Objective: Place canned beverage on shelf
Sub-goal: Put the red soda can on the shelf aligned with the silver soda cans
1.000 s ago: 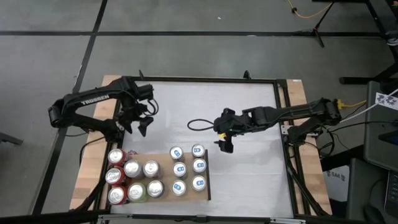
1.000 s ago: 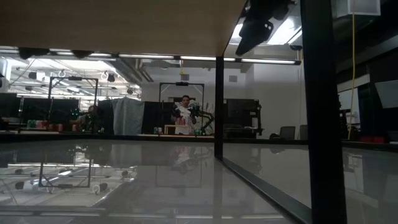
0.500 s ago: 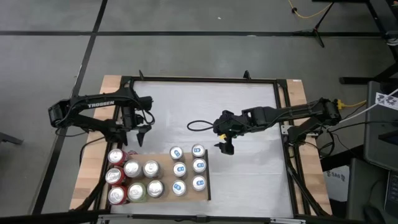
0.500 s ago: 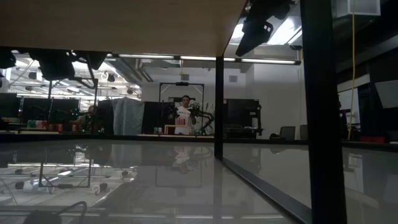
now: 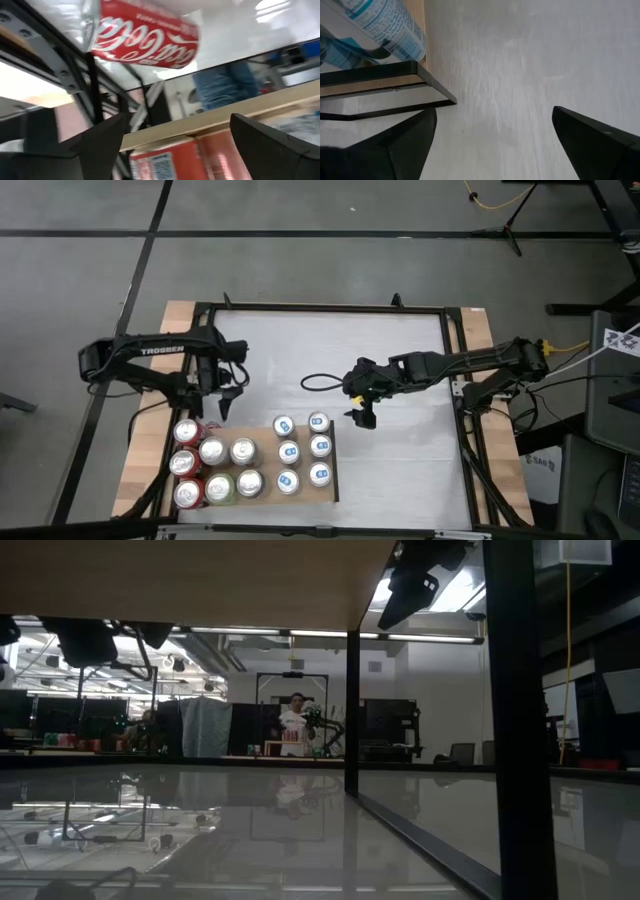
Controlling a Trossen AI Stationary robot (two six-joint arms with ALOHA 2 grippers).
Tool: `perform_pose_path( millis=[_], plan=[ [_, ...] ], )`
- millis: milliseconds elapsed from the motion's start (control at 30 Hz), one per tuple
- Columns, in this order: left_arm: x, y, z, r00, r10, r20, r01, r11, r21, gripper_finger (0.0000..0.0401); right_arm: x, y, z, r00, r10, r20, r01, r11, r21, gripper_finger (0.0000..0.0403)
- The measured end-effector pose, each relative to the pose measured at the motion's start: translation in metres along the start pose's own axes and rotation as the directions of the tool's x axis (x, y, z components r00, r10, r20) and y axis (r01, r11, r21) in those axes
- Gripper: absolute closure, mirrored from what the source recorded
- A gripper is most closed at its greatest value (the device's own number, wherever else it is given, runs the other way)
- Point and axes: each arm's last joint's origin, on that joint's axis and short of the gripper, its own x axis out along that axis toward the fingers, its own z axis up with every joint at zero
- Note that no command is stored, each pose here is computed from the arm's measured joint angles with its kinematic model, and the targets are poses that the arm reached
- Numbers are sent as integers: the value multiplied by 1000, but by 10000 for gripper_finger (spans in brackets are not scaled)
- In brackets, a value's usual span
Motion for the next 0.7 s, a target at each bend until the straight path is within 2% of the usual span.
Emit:
perform_pose_path(
  millis=[267,700],
  plan=[
    [17,-6,-11,991,133,-10,-132,987,90,48,0,0,0,1000,-4,1,4,1000,0,17],
    [24,-8,-14,983,182,9,-182,975,129,48,0,0,0,1000,-11,2,11,1000,0,17]
  ],
)
